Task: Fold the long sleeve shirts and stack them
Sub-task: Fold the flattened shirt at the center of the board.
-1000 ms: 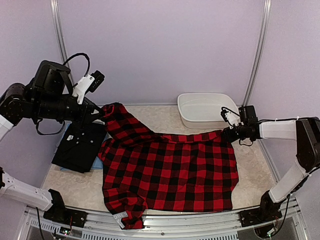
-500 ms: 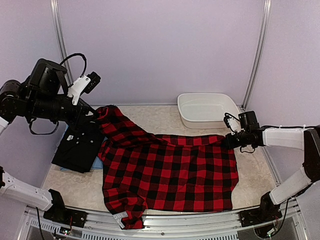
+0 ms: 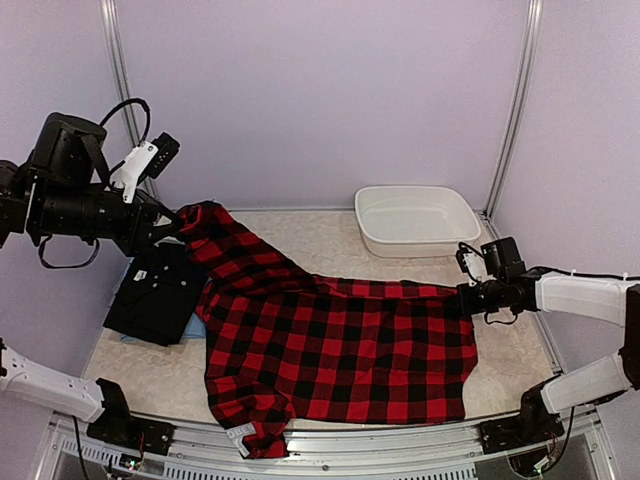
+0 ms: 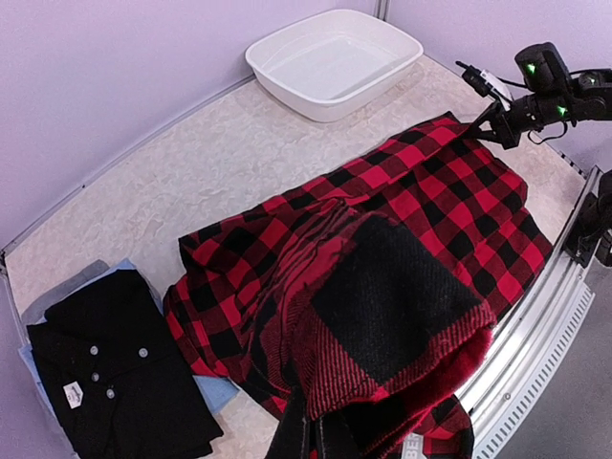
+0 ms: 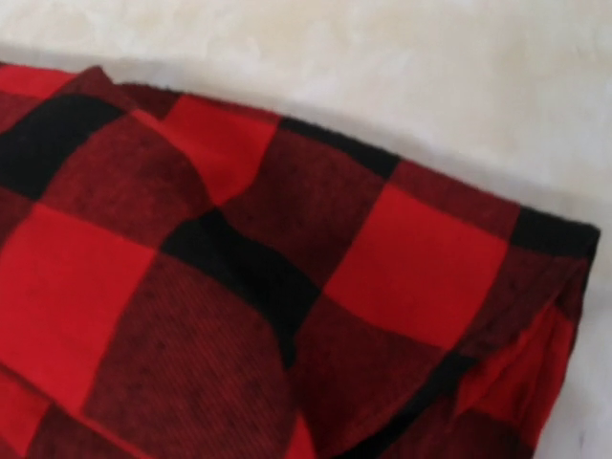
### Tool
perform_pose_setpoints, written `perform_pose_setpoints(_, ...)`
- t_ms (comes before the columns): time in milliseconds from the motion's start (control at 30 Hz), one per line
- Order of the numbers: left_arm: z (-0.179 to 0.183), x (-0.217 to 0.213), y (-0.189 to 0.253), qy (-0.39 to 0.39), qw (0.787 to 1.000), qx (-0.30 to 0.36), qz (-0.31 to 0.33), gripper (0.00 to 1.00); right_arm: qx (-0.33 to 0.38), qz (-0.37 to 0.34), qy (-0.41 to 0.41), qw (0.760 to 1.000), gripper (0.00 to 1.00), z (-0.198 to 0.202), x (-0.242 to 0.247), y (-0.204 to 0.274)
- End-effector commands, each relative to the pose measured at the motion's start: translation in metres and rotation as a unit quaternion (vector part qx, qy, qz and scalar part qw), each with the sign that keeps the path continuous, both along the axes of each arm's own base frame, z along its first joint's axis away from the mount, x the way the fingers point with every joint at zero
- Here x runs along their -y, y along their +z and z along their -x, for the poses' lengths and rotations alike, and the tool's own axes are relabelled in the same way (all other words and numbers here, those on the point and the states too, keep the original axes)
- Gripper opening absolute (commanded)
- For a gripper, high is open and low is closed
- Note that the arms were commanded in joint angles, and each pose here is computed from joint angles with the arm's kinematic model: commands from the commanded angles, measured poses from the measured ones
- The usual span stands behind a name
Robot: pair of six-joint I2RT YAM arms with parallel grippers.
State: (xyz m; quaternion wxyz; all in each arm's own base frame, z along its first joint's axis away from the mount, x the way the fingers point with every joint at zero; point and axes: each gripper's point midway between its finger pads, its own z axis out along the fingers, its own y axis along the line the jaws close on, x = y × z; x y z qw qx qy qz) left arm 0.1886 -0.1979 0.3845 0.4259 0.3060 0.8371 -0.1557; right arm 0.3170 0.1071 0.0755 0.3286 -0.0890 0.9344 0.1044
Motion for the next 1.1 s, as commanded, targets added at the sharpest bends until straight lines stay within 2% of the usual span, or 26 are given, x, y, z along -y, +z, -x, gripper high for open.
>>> perform_pose_setpoints(0, 0.012, -0.005, 0.024, -0.010, 0.999, 0.013, 0.043, 0.00, -0.019, -0.022, -0.018, 0.999, 0.00, 0.018, -0.001, -0.002)
perform_pose_setpoints(200, 0.021, -0.008, 0.030, -0.025, 0.998, 0.016, 0.059, 0.00, -0.034, -0.033, -0.020, 0.999, 0.00, 0.027, -0.007, -0.002)
perform_pose_setpoints(533, 0.023, 0.007, 0.002, -0.064, 0.998, -0.007, 0.027, 0.00, -0.058, -0.029, -0.032, 0.997, 0.04, 0.038, -0.010, -0.011)
perform_pose_setpoints(667, 0.025, 0.011, -0.005, -0.077, 0.997, -0.014, 0.019, 0.00, -0.068, -0.014, -0.049, 0.996, 0.10, 0.038, -0.004, -0.018)
perform_pose_setpoints(900, 0.027, 0.011, -0.008, -0.090, 0.996, -0.010, 0.012, 0.00, -0.095, 0.040, -0.099, 0.990, 0.28, 0.035, 0.017, -0.035)
perform_pose_setpoints(1067, 0.027, 0.013, -0.009, -0.093, 0.996, -0.011, 0.008, 0.00, -0.085, 0.050, -0.115, 0.988, 0.35, 0.033, 0.023, -0.030)
